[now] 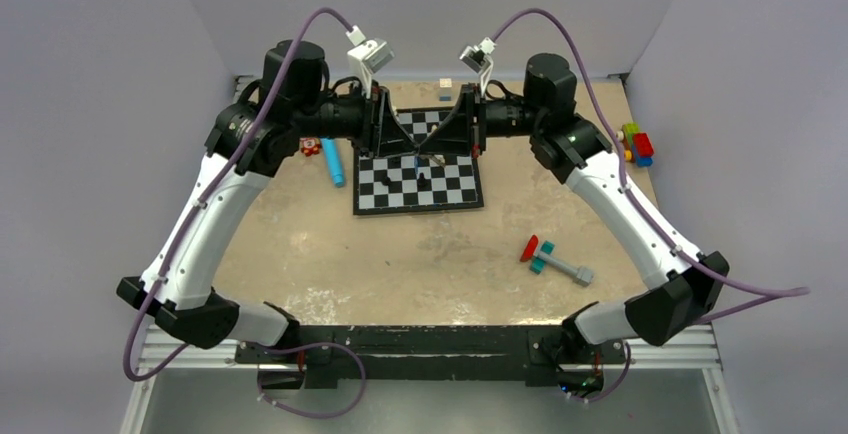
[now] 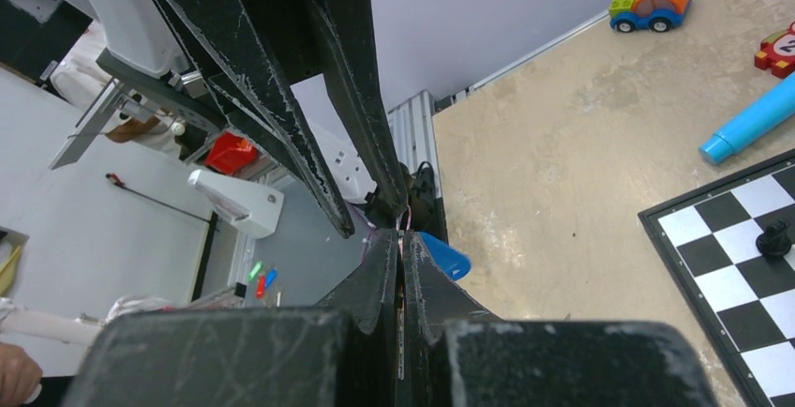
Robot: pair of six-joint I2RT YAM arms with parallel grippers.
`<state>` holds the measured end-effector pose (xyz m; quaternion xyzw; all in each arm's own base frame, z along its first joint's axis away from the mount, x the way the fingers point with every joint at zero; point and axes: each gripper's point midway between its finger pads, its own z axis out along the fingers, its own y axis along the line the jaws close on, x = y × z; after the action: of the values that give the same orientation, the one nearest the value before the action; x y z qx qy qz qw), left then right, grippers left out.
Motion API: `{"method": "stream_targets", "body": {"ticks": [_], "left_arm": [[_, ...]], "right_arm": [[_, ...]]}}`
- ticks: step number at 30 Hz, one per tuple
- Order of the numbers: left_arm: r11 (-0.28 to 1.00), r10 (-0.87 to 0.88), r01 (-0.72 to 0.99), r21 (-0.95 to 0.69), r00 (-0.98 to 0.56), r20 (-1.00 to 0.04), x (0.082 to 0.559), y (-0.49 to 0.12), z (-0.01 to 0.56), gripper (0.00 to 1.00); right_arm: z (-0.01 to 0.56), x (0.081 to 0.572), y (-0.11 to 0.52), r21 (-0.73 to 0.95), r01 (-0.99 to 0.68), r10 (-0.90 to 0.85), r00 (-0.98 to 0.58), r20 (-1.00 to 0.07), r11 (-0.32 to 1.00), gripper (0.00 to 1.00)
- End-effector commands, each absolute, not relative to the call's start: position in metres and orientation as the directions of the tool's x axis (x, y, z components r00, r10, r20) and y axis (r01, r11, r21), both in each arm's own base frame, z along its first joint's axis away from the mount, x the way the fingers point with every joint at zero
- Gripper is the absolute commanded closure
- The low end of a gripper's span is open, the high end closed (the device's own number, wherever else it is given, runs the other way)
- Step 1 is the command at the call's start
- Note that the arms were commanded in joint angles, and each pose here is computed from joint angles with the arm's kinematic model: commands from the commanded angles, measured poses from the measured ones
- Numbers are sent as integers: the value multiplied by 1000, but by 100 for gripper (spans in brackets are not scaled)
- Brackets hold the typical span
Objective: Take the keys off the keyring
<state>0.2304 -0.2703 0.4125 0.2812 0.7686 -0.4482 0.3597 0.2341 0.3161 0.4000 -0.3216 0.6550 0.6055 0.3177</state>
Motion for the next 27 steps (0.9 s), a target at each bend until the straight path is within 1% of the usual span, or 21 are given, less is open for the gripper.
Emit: {"method": "stream_targets", "body": {"ticks": [1, 6, 7, 12, 14, 15, 19, 23, 27], "left_arm": [[460, 117, 768, -445, -550, -827, 227, -263, 418, 71], [457, 122, 768, -448, -553, -824, 226, -263, 417, 69], [455, 121, 769, -449, -553, -824, 225, -263, 417, 67], [457, 114, 785, -419, -518, -848, 225, -260, 428, 44], [459, 108, 790, -407, -505, -857, 224, -259, 434, 38], [464, 106, 789, -402, -500, -859, 224, -257, 435, 37], [470, 102, 790, -394, -492, -865, 223, -255, 438, 38], [419, 102, 801, -427, -509, -855, 217, -262, 437, 49], [372, 109, 813, -448, -518, -849, 213, -267, 438, 53]], "right_arm": [[437, 212, 309, 492, -870, 3, -493, -870, -25, 100], [440, 209, 309, 489, -871, 2, -490, -872, -39, 100], [440, 208, 309, 491, -870, -1, -491, -871, -45, 100], [444, 200, 307, 485, -871, -8, -485, -874, -76, 100], [444, 199, 306, 484, -871, -11, -485, -874, -82, 100], [443, 198, 306, 486, -870, -14, -487, -873, -87, 100], [445, 194, 305, 482, -871, -17, -482, -876, -100, 100], [445, 194, 305, 485, -869, -17, -486, -874, -102, 100], [446, 194, 306, 482, -870, -14, -483, -875, -102, 100]]}}
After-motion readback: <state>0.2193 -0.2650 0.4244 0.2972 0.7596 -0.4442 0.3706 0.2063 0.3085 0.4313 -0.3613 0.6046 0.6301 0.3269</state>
